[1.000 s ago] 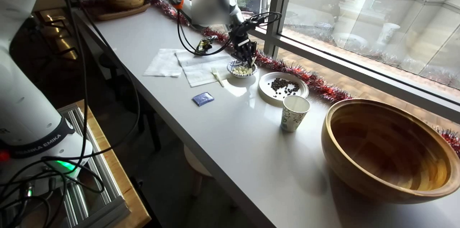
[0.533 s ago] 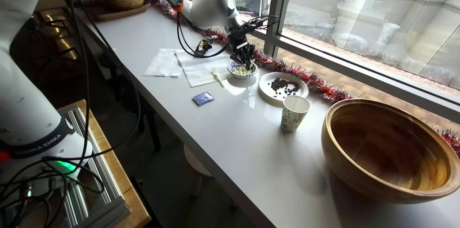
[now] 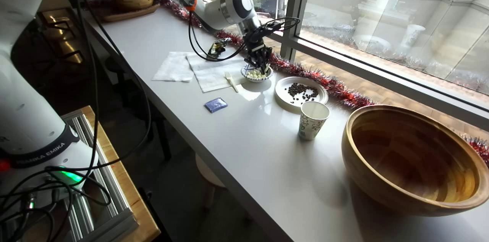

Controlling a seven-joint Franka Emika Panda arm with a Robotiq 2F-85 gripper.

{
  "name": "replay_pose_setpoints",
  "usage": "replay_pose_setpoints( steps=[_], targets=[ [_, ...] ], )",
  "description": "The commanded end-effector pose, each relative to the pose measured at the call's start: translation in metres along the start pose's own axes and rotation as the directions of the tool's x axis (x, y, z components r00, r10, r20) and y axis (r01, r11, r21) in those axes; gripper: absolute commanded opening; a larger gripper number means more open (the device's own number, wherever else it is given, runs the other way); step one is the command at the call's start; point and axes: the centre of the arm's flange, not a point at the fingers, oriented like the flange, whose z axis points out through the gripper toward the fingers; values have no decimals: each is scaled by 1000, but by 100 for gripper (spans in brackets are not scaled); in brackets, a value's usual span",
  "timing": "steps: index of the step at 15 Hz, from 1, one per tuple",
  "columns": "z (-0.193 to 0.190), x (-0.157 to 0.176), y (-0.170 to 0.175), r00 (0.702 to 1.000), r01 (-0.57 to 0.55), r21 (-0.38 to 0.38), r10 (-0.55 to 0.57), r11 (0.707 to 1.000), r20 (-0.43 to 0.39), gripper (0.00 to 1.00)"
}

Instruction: Use the white spoon to place some contents from the bowl into the cup.

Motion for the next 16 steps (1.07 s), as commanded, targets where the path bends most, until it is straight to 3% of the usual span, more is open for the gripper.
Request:
replay_pose_setpoints(
  steps=[1, 10, 16],
  targets=[
    [6, -1, 8, 993, -92, 44, 95, 995, -72, 3],
    [11, -3, 11, 947, -221, 114, 241, 969, -214, 3],
    [19, -4, 13, 887, -298, 149, 331, 943, -321, 3]
  ],
)
